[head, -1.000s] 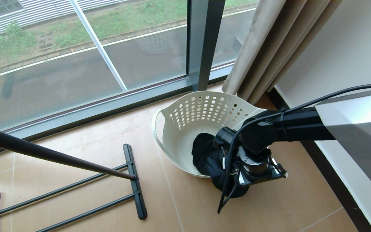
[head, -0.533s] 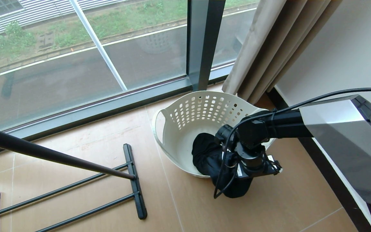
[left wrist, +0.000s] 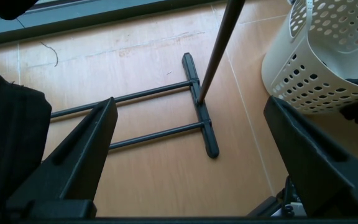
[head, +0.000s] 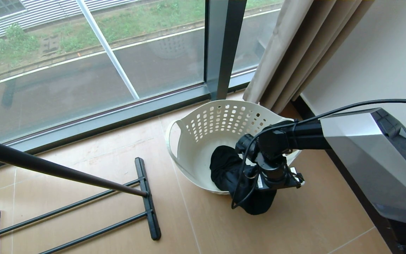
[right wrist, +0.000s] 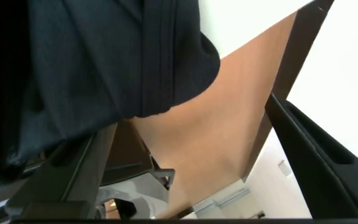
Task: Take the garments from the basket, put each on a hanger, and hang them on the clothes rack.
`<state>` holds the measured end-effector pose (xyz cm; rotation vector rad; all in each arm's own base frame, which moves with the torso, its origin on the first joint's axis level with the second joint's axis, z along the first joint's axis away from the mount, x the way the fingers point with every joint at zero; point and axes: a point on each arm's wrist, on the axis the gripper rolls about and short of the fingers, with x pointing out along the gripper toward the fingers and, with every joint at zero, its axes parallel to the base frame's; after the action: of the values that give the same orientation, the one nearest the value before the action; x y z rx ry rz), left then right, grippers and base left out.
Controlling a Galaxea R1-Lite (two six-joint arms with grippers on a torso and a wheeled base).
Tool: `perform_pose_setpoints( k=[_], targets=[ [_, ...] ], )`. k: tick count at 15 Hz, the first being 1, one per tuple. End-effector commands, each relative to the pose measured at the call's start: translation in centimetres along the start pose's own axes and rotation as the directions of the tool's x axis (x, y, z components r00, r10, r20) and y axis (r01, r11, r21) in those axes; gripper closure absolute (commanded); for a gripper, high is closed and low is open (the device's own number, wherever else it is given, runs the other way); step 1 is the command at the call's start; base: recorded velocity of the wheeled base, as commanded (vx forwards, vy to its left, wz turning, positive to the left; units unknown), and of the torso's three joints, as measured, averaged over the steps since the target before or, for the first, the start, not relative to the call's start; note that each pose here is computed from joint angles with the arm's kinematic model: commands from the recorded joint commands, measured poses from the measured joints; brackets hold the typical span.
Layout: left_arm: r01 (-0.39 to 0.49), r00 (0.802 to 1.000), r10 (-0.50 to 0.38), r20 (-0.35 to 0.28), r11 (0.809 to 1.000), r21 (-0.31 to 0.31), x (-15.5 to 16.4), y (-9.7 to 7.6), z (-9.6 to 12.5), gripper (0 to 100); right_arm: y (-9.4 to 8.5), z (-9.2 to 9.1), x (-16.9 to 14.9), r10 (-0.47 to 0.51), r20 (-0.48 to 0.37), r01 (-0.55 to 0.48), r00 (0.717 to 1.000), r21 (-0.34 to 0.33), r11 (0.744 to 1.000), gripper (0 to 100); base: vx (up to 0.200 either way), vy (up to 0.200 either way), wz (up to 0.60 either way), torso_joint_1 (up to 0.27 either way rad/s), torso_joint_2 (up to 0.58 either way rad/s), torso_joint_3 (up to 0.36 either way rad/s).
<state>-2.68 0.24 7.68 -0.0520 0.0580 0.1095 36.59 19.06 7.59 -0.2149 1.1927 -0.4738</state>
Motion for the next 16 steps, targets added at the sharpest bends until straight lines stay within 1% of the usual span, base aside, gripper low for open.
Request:
perform_pose_setpoints(
  k=[1, 8, 9, 13, 16],
  targets=[
    [-0.001, 1.0, 0.001, -0.002, 1.0, 0.0, 0.01, 0.0, -0.01, 0, 0.27, 0.47, -0.1, 0.013, 0.013, -0.013, 1.0, 0.014, 1.0, 0, 0.0, 0.0, 0.0, 0.0, 0.0, 0.0],
    [-0.001, 1.0, 0.001, -0.002, 1.0, 0.0, 0.01, 0.0, -0.01, 0, 0.8, 0.4, 0.45, 0.02, 0.005, -0.02, 1.0, 0.023, 1.0, 0, 0.0, 0.0, 0.0, 0.0, 0.0, 0.0],
    [0.0, 1.0, 0.0, -0.002, 1.0, 0.0, 0.01, 0.0, 0.0, 0, 0.81, 0.12, 0.38, 0.015, -0.004, -0.015, 1.0, 0.02, 1.0, 0, 0.0, 0.0, 0.0, 0.0, 0.0, 0.0],
    [-0.001, 1.0, 0.001, -0.002, 1.0, 0.0, 0.01, 0.0, -0.01, 0, 0.91, 0.29, 0.33, 0.022, 0.007, -0.023, 1.0, 0.039, 0.999, 0, 0.0, 0.0, 0.0, 0.0, 0.0, 0.0],
    [-0.001, 1.0, 0.001, -0.002, 1.0, 0.0, 0.01, 0.0, -0.01, 0, 0.82, 0.33, 0.06, 0.029, 0.01, -0.029, 1.0, 0.068, 0.997, 0, 0.0, 0.0, 0.0, 0.0, 0.0, 0.0]
  ],
)
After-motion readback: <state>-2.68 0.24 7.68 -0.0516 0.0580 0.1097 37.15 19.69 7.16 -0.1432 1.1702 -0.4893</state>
